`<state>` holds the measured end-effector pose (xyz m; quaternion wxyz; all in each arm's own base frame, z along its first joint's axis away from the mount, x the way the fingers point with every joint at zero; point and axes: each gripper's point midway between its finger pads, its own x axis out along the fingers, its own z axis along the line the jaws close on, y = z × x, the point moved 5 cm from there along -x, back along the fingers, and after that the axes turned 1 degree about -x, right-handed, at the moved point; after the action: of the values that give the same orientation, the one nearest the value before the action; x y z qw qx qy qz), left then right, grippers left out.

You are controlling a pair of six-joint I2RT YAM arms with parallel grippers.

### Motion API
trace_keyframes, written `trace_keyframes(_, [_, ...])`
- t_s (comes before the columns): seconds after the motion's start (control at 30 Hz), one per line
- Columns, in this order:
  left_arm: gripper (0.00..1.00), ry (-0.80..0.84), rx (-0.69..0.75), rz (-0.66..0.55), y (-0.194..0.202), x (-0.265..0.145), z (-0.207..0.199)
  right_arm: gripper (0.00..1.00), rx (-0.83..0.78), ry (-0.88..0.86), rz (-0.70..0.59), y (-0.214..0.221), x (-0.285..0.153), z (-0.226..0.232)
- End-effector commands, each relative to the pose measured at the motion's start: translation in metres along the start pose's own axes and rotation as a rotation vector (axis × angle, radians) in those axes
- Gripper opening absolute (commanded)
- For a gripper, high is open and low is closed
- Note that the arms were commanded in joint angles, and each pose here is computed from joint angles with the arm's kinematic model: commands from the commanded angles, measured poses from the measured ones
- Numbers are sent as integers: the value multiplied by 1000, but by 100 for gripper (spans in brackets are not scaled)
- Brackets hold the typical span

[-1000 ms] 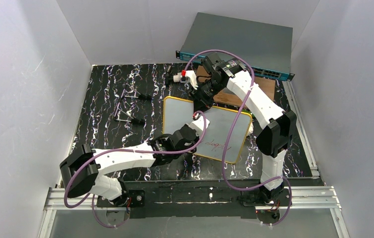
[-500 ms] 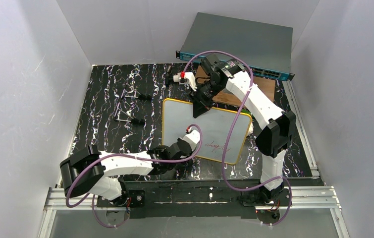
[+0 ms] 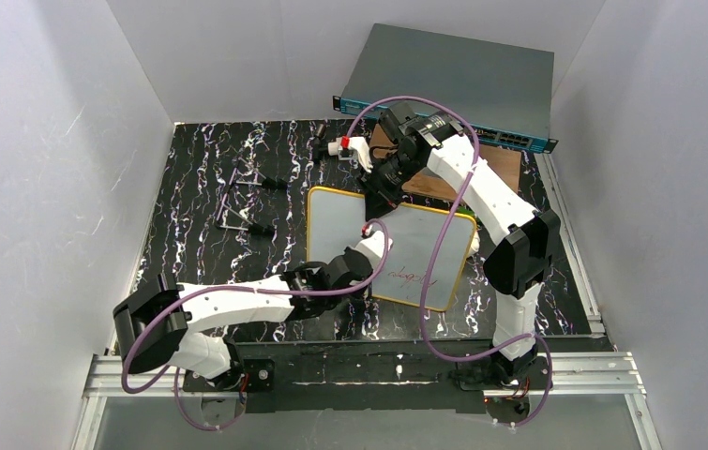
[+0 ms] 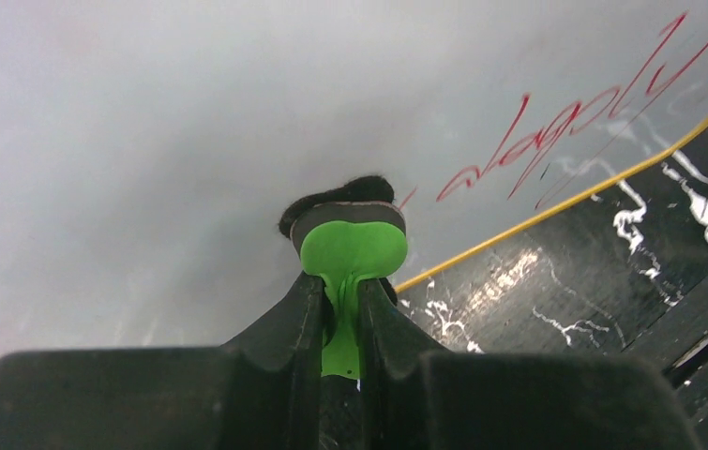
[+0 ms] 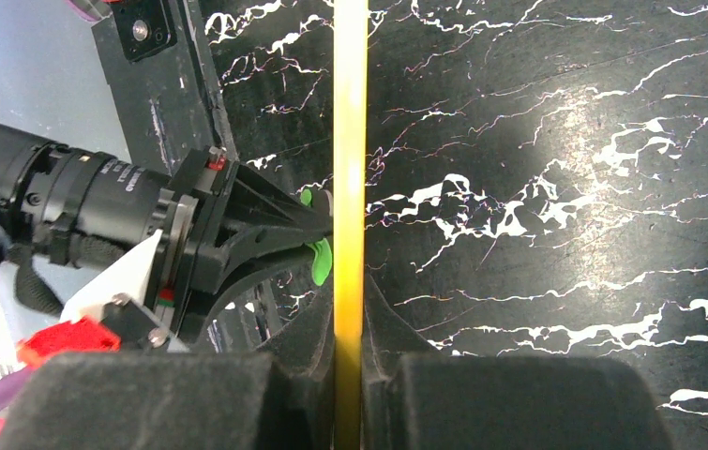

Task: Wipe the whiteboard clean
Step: Erase the center of the board with the whiteboard.

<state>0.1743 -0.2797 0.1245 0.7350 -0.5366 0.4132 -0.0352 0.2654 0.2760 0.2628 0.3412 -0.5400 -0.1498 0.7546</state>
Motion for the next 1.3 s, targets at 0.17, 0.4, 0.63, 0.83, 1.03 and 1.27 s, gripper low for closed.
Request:
trace_keyframes(0.17, [0, -124, -51, -14, -38, -11, 21, 1, 41, -87, 17, 4, -2, 25])
trace_keyframes(0.4, [0, -117, -116, 89, -3, -14, 18, 1, 43, -90, 19, 5, -1, 25])
trace_keyframes(0.63, [0, -81, -150, 182, 31, -13, -3, 1, 45, -93, 20, 5, 0, 24])
trace_keyframes(0.83, [0, -37, -144, 199, 36, -3, -18, 1, 46, -93, 21, 5, -1, 24])
trace_keyframes(1.03, [0, 61, -89, 55, 10, -4, -25, 1, 44, -92, 19, 5, -1, 25])
trace_keyframes(1.27, [0, 64, -110, -58, -36, -2, -5, 1, 40, -89, 19, 5, -2, 26])
